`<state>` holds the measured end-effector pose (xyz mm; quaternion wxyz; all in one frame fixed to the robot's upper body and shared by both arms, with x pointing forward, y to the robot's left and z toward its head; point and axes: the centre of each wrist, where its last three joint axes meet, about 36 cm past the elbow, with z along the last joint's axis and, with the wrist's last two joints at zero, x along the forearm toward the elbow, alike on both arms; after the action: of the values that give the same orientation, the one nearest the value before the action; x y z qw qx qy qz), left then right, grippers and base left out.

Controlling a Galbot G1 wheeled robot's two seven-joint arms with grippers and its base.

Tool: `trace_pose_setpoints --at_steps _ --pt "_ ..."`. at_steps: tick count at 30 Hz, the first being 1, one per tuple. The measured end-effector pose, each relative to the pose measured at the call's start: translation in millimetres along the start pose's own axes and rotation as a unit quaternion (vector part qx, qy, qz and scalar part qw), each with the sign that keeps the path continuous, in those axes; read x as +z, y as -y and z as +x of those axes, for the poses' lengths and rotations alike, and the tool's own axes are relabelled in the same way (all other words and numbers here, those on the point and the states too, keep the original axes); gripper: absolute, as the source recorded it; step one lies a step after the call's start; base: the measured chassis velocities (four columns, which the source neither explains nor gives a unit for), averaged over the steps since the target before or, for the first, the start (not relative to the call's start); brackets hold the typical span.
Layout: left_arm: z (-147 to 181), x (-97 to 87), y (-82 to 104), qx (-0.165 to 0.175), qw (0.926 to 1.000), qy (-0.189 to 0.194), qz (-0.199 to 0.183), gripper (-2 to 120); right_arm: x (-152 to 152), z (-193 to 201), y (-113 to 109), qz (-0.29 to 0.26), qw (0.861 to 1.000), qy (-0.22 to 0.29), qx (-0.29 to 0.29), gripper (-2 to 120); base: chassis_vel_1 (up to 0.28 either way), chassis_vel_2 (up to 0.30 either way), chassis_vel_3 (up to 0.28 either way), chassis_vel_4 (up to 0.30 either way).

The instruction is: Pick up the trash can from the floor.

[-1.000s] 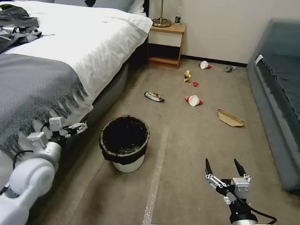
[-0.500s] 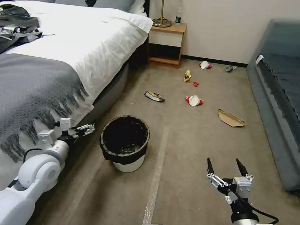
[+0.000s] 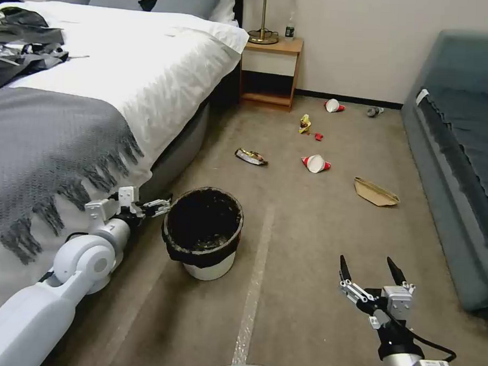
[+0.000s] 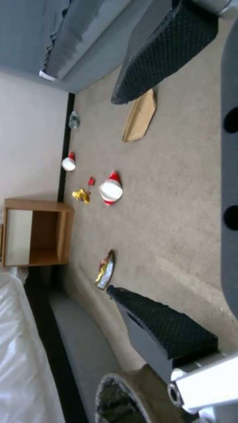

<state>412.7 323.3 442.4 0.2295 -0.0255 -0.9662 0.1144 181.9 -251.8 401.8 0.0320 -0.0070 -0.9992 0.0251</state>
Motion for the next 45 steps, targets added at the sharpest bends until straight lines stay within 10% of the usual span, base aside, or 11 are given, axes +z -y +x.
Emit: trace_pose_setpoints --at_steps 29,45 --pt "-53 3.5 22.3 -0.014 0.9937 -0.110 0.021 99 -1 -1 4 -0.003 1.000 -0.004 0.019 100 0.000 0.000 0.000 0.000" --pt "-48 9.5 18.6 -0.026 0.9924 -0.118 0.021 68 -4 -1 5 -0.003 1.000 0.002 0.019 100 0.000 0.000 0.000 0.000"
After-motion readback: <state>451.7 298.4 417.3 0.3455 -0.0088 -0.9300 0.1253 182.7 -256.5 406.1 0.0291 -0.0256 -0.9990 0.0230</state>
